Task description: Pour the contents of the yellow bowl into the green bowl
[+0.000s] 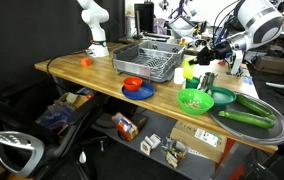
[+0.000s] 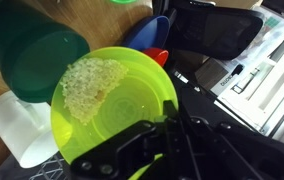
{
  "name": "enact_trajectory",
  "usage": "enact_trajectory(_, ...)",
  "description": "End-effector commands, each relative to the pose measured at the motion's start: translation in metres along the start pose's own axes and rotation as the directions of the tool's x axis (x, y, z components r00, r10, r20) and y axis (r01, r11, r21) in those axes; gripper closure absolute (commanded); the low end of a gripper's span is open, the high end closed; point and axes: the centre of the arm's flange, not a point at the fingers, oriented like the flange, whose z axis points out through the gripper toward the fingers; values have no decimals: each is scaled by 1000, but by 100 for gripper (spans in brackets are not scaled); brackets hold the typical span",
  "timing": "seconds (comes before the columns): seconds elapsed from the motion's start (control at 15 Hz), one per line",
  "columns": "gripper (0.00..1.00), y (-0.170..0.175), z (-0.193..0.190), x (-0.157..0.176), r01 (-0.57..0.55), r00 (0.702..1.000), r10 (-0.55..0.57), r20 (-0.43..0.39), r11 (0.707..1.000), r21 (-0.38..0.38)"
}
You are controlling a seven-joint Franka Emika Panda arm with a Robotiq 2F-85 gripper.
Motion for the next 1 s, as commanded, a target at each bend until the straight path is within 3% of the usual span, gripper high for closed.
enact_trajectory(0.0, 99, 6, -2, -4, 33, 998, -32, -45, 999, 24)
enact_trajectory(0.93, 99, 12, -5, -12, 37, 995, -31, -97, 997, 63)
